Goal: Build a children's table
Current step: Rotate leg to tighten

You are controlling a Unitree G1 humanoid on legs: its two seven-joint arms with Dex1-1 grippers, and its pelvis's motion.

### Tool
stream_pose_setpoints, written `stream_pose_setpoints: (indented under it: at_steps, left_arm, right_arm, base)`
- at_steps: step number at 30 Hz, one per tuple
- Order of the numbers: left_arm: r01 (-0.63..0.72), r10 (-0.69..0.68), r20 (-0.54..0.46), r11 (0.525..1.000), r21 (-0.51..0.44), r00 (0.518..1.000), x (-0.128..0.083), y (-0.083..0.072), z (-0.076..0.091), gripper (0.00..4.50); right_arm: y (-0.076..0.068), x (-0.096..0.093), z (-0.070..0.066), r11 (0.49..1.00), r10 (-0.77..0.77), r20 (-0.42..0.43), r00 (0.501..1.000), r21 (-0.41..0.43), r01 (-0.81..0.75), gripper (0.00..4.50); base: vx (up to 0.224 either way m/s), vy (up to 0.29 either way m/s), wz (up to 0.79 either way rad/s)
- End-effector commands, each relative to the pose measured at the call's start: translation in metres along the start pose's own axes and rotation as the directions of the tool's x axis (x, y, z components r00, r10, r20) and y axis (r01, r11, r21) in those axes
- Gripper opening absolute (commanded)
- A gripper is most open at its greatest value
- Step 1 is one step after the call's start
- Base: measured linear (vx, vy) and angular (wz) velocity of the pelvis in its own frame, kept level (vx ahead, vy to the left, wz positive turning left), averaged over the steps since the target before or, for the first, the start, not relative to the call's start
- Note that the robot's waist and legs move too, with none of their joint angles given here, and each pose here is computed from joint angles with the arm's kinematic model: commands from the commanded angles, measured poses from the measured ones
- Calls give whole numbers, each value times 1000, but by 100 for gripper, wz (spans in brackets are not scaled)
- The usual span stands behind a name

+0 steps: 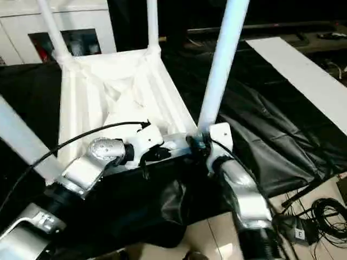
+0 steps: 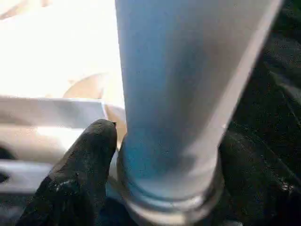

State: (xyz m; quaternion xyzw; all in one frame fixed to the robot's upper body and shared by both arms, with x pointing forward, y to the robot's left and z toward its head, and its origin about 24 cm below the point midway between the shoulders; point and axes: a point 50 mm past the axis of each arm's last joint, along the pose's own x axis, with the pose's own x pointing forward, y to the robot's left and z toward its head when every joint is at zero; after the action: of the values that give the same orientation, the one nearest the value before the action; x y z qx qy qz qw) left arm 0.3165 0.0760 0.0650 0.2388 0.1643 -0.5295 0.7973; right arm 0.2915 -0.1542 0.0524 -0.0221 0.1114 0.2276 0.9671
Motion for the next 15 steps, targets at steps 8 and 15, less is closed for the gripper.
stream_pose_setpoints:
  at_steps: [8,15]
  left_arm:
    - [80,-80,-84,997,-10,993,-17,-11,-23,0]
    - [66,-67,-100,998,-17,993,-27,-16,-20,0]
  right_arm:
    - [-18,-42,9,934,318,-77,945,-149,-326,382]
    - [-31,-66,7,896,386,-146,911,-174,-408,382]
  base:
    - [0,0,0]
    - [0,0,0]
